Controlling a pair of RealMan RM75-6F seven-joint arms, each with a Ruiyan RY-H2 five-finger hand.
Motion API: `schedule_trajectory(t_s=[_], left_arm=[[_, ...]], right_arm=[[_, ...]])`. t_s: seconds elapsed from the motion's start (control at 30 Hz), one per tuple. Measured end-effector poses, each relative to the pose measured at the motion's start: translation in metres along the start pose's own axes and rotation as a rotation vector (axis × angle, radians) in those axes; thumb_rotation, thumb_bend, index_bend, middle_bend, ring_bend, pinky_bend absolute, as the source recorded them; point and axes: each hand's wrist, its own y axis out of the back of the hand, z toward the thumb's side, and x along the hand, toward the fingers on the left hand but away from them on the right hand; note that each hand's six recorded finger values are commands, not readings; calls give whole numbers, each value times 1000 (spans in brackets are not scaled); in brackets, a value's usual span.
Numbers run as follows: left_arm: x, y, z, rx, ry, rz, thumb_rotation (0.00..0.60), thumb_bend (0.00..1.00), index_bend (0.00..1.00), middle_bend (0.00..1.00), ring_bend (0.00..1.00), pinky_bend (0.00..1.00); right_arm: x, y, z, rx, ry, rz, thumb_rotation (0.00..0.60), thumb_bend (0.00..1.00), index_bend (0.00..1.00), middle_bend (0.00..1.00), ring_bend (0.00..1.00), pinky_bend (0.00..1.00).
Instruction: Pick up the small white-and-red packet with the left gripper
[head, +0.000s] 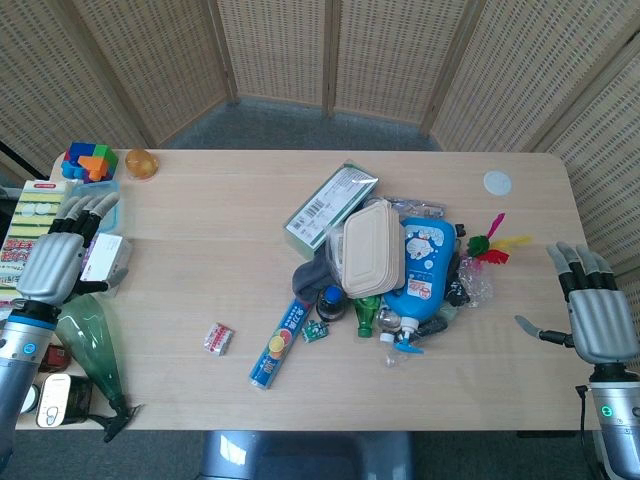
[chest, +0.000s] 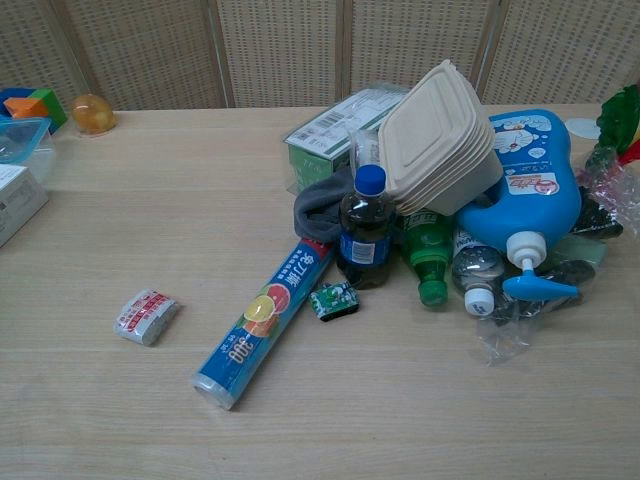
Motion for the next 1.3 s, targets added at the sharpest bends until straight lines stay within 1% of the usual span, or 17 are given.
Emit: schedule_trajectory(t_s=[0.23, 0.37, 0.57, 0.67, 0.73, 0.77, 0.87, 0.97, 1.0, 1.1, 1.2, 1.3], left_arm=[[3, -5, 3, -8, -8, -23, 600, 272, 45, 65, 0, 0], [6, -4, 5, -14, -18, -21, 600, 272, 43, 65, 0, 0], [9, -7, 10, -10, -32, -36, 600, 272, 44, 66, 0, 0], [11, -9, 13, -5, -42, -46, 600, 271, 42, 66, 0, 0], [11, -13, 15, -3, -48, -65, 600, 271, 38, 63, 0, 0], [11, -15, 16, -2, -51, -78, 600, 272, 35, 58, 0, 0], [9, -29, 19, 7, -66, -147, 600, 273, 26, 38, 0, 0], [7, -50, 22, 36, -92, -246, 600, 274, 27, 36, 0, 0], [5, -60, 23, 53, -103, -288, 599, 274, 28, 36, 0, 0], [1, -85, 25, 87, -132, -379, 599, 275, 33, 36, 0, 0], [-2, -109, 28, 112, -158, -437, 600, 277, 39, 44, 0, 0], [-6, -131, 33, 128, -180, -477, 600, 275, 54, 61, 0, 0]], right_arm=[[3, -3, 0, -14, -3, 9, 365, 145, 0, 0, 0, 0], [5, -2, -1, -17, -3, 6, 363, 146, 0, 0, 0, 0], [8, -1, -3, -19, -8, 5, 366, 145, 0, 0, 0, 0], [9, -1, -4, -21, -8, 5, 366, 146, 0, 0, 0, 0], [9, -1, -4, -22, -8, 7, 367, 145, 0, 0, 0, 0], [9, -2, -4, -25, -8, 8, 368, 145, 0, 0, 0, 0], [9, -2, -3, -26, -4, 10, 370, 146, 0, 0, 0, 0], [9, -1, -3, -24, -3, 10, 370, 146, 0, 0, 0, 0], [10, -1, -3, -24, -4, 9, 373, 146, 0, 0, 0, 0], [11, 1, -4, -24, -6, 5, 371, 146, 0, 0, 0, 0], [12, 1, -4, -25, -7, 6, 370, 144, 0, 0, 0, 0], [13, 2, -4, -25, -6, 6, 376, 145, 0, 0, 0, 0]])
